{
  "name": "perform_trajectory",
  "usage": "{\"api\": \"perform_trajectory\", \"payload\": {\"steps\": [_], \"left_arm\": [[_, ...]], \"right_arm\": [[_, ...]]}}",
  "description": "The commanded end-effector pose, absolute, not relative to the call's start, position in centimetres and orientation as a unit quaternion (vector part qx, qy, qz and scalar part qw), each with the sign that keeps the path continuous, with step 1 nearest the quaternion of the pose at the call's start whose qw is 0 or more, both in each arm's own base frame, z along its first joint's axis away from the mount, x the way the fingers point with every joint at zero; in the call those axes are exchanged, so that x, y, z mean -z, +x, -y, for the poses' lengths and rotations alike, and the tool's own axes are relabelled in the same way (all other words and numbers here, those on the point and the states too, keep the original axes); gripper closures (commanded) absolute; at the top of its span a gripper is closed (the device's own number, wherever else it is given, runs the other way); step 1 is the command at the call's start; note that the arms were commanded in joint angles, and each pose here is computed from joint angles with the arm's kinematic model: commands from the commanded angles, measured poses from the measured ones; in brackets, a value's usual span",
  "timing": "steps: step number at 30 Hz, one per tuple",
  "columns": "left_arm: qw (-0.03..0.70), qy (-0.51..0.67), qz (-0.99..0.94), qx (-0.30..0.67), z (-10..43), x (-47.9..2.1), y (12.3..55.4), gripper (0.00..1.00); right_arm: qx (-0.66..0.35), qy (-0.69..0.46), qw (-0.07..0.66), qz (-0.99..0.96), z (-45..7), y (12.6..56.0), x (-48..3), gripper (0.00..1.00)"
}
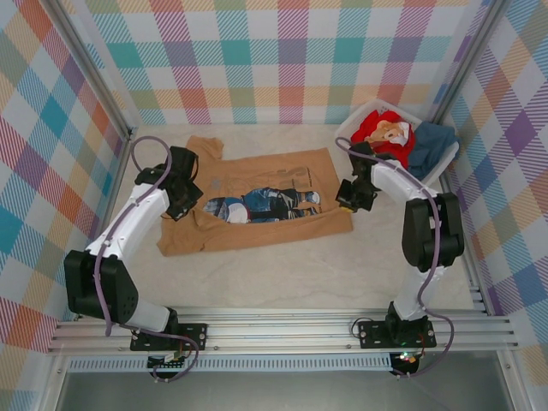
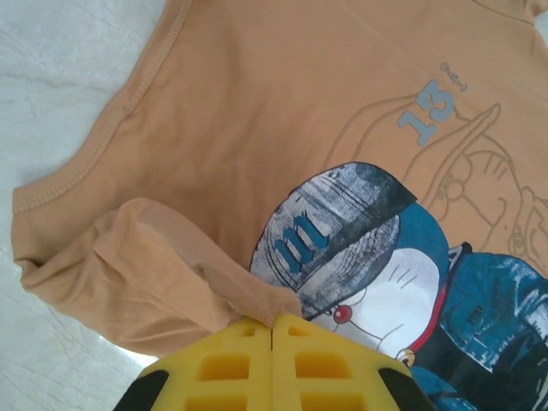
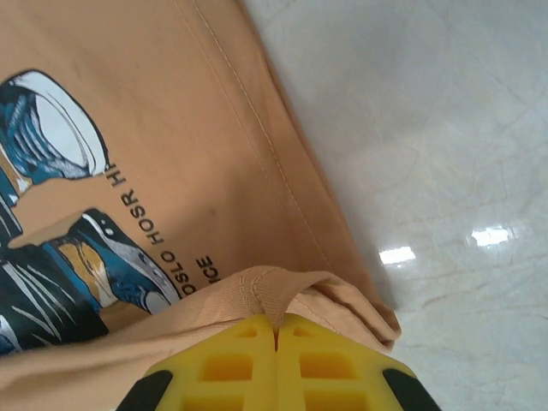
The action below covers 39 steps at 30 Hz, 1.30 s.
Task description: Fold and stack the t-shirts
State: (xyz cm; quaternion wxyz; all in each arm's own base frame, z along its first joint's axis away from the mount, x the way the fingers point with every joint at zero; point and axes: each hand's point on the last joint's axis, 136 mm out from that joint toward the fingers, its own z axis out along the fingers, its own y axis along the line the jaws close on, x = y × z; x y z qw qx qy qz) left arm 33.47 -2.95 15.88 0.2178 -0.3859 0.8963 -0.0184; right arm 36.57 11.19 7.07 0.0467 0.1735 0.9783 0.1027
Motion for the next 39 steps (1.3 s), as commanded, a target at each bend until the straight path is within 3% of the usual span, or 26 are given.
{"api": "perform_trajectory", "payload": {"steps": [1, 39], "left_arm": [[0.234, -0.379, -0.895, 0.000, 1.6, -16.8, 34.2, 1.00], [0.242, -0.361, -0.900, -0.034, -0.5, -15.8, 39.7, 1.00]], "right_arm": [[-0.098, 0.171, 0.041, -0.980, -11.0, 37.3, -6.8, 1.00], [-0.099, 0.173, 0.029, -0.979, -11.6, 41.0, -5.1, 1.00]]}}
